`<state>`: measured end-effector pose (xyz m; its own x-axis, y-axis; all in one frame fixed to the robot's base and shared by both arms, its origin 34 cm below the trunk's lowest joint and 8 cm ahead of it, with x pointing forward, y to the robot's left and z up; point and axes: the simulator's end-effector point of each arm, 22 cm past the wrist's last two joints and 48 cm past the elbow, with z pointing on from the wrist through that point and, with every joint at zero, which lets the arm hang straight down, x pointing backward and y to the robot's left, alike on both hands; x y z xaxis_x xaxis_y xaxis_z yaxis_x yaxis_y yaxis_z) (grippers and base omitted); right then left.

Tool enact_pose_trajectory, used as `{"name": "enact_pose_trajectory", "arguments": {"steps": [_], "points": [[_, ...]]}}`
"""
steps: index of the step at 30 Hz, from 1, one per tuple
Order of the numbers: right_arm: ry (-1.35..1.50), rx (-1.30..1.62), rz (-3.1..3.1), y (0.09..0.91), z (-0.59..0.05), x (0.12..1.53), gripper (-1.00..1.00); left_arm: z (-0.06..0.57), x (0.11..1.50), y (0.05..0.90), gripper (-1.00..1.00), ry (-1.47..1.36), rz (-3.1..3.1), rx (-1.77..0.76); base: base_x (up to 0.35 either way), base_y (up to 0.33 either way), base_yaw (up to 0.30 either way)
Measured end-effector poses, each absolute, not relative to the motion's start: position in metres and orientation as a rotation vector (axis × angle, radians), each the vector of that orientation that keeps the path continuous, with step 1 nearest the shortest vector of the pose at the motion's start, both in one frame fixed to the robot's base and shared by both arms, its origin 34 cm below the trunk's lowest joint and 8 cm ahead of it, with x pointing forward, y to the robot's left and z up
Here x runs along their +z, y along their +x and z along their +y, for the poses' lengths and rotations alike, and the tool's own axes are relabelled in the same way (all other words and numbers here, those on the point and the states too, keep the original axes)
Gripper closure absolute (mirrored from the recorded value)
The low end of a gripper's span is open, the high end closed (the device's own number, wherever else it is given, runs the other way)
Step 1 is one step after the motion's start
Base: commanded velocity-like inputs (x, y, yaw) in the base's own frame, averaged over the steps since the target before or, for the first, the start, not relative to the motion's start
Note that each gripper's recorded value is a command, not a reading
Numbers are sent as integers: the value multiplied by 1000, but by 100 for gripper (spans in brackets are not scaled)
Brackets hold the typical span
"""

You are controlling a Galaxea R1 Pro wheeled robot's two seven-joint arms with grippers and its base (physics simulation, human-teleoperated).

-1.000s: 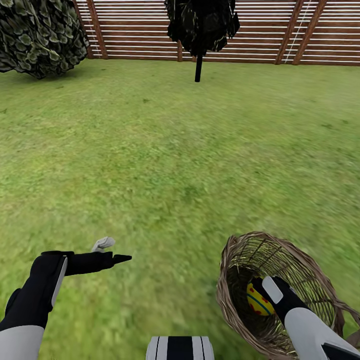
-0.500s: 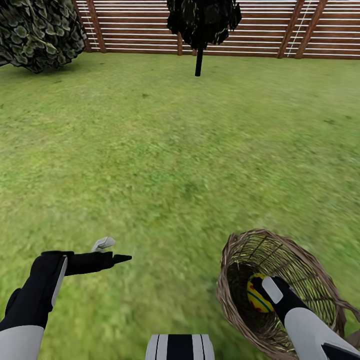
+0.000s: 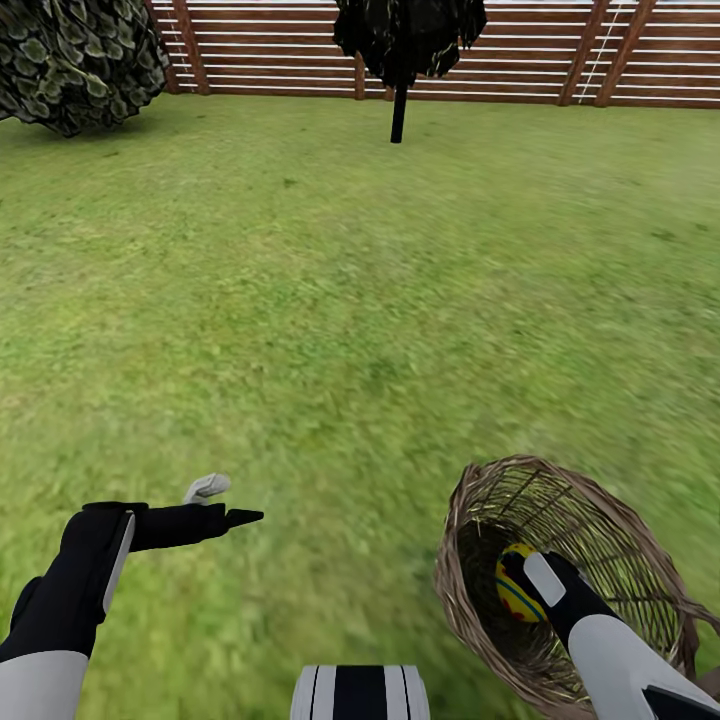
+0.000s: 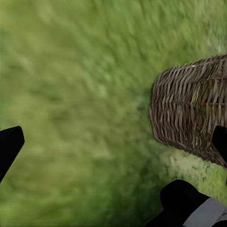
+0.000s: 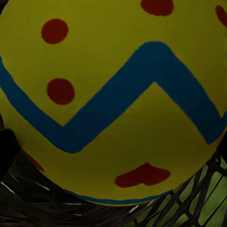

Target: Take the three Easter eggs out of the wicker basket on the lawn in the garden, then place them on the lawn next to a single tree (choose any tree) so that all three eggs are next to the same tree and none are left in the basket.

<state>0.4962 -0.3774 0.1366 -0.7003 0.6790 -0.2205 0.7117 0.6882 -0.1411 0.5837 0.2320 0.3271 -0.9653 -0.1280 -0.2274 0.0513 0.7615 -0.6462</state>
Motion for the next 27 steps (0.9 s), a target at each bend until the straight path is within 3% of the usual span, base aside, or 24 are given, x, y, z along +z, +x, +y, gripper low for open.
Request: {"name": "enact_pose_trajectory", "arguments": {"steps": [11,12,27], "points": [[1136,-326,2748,496,-377,137,-100,232,327,584,-100,-61,2701,-1001,0,0,0],[1136,-326,2747,496,-377,137,100,232,327,584,-100,-60,2700,-1001,0,0,0],[1136,-326,2747,496,-377,137,100,232,327,584,-100,-60,2701,-1001,0,0,0]]}}
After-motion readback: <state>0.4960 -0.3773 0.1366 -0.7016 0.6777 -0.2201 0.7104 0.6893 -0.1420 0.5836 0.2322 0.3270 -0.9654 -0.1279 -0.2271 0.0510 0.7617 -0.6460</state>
